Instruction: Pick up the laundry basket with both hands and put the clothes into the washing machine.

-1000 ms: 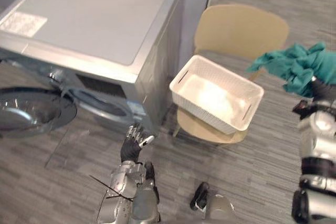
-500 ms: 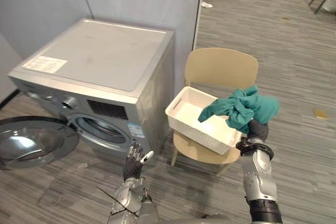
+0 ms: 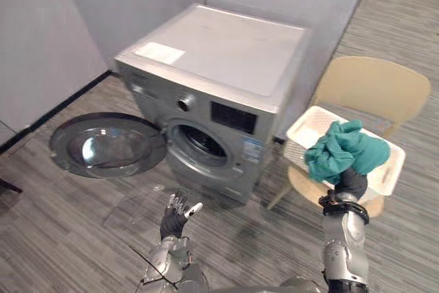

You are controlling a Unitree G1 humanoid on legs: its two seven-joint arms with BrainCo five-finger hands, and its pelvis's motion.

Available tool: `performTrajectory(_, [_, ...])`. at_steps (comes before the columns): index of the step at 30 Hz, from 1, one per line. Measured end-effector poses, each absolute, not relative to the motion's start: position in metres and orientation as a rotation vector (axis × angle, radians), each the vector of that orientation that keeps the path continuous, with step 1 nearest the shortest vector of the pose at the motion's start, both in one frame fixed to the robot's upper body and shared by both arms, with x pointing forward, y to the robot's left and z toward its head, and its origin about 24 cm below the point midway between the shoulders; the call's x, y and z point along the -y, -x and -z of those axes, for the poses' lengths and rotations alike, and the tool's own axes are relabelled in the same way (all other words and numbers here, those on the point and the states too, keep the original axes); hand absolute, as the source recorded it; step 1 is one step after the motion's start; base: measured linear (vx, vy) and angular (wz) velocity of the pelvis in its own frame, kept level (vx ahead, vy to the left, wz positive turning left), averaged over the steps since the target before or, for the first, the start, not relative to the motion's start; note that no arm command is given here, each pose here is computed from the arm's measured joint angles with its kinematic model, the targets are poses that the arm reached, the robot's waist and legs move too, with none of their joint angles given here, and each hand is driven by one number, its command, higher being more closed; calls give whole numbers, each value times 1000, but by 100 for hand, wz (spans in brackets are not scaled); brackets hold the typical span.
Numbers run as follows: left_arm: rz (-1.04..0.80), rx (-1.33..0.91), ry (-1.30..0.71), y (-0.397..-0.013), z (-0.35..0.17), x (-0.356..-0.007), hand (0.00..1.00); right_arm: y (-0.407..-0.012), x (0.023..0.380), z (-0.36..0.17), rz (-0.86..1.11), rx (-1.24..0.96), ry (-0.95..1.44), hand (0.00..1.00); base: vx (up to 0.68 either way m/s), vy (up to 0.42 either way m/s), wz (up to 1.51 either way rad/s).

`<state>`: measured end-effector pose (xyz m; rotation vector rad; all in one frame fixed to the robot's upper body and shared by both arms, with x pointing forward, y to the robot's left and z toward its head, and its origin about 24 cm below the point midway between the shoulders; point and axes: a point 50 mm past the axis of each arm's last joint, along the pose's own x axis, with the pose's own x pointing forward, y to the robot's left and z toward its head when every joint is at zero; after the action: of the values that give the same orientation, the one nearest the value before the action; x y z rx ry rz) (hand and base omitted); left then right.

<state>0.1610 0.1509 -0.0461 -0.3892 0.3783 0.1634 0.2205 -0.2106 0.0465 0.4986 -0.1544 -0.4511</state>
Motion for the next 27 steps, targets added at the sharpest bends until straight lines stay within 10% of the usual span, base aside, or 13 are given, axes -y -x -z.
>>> performTrajectory(27, [-122, -359, 425, -161, 42, -136, 0, -194, 190, -48, 313, 154, -559, 100, 63, 84, -20])
